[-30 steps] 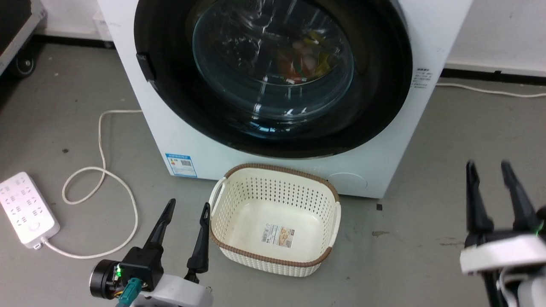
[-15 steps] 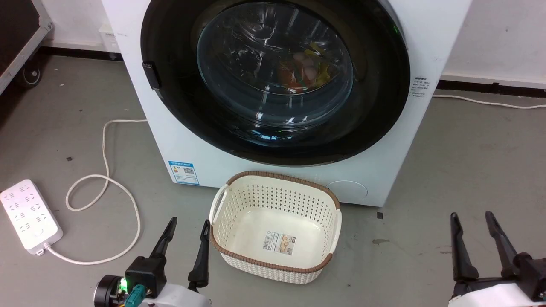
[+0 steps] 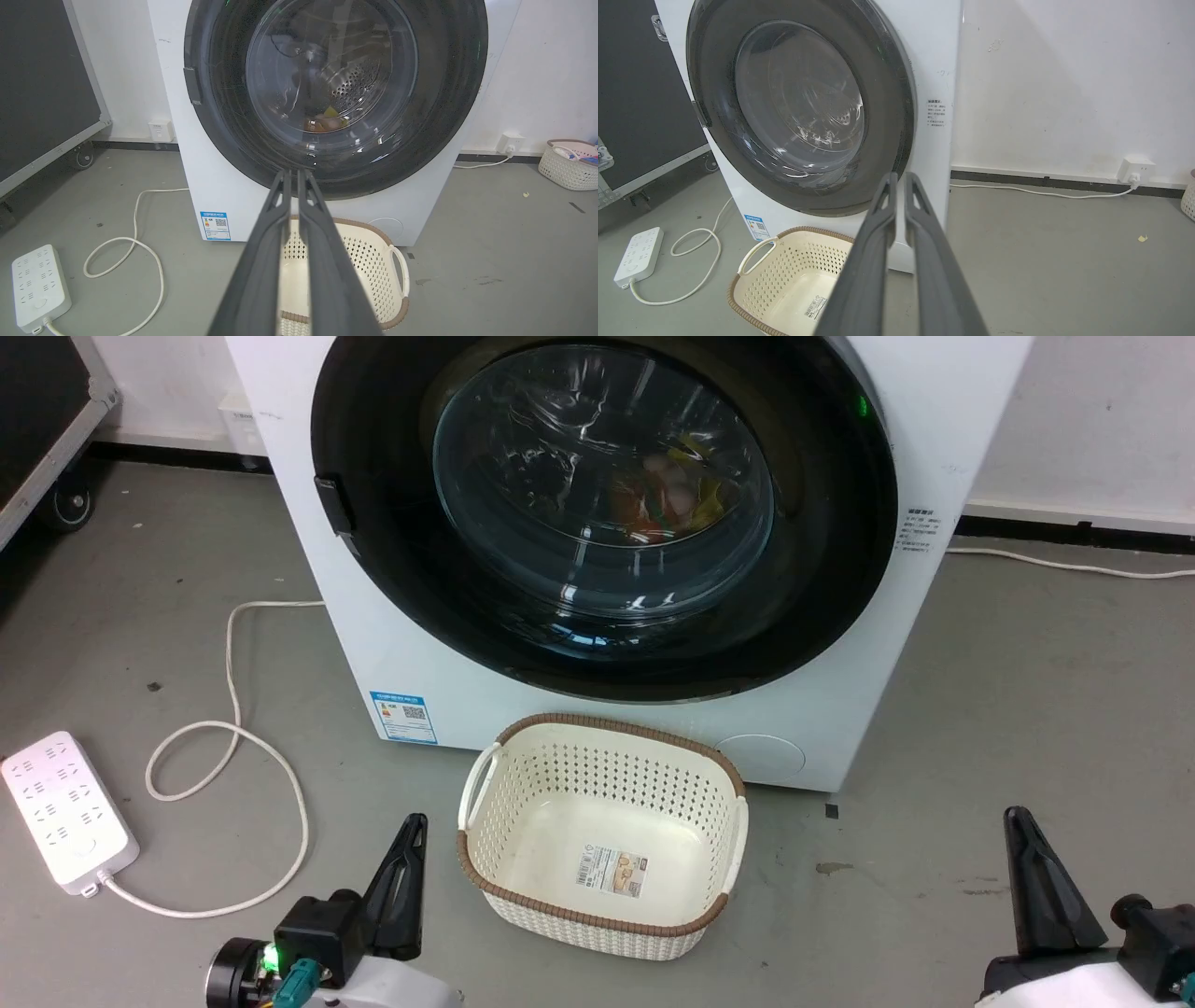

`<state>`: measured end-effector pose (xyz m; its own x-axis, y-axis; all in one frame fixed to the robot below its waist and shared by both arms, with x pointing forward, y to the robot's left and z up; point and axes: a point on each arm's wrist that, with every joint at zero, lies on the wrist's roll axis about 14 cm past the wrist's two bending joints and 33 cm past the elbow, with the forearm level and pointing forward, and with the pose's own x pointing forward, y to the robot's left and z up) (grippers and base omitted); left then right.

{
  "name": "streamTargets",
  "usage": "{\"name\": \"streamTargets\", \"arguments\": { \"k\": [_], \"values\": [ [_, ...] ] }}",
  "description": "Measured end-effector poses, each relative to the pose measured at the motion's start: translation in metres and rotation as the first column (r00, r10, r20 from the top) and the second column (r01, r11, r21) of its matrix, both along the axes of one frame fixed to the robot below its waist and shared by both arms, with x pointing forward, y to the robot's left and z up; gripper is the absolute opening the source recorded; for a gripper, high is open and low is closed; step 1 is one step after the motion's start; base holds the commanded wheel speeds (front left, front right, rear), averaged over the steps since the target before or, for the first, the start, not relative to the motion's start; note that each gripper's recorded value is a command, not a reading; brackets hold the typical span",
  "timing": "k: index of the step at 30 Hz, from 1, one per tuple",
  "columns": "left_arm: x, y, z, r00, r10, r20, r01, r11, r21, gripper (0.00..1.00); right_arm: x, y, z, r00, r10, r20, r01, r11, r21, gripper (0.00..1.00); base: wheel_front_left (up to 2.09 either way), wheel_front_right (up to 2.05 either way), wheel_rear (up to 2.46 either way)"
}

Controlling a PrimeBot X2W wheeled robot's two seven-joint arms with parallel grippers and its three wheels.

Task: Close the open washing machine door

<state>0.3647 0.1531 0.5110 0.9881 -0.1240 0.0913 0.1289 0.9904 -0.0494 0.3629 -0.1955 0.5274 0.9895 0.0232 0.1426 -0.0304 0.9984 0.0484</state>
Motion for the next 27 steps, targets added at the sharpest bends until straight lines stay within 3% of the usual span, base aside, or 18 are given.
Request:
{"name": "streamTargets", "arguments": {
  "k": [27],
  "values": [
    [0.0031,0.0035,0.0035,1.0,0.016,-0.017,-0.015,1.0,0.021,0.0,0.0003,0.0071,-0.0055,0.999,0.021,-0.047,-0.022,1.0,-0.017,0.0,0.0,0.0,0.0]
  ]
}}
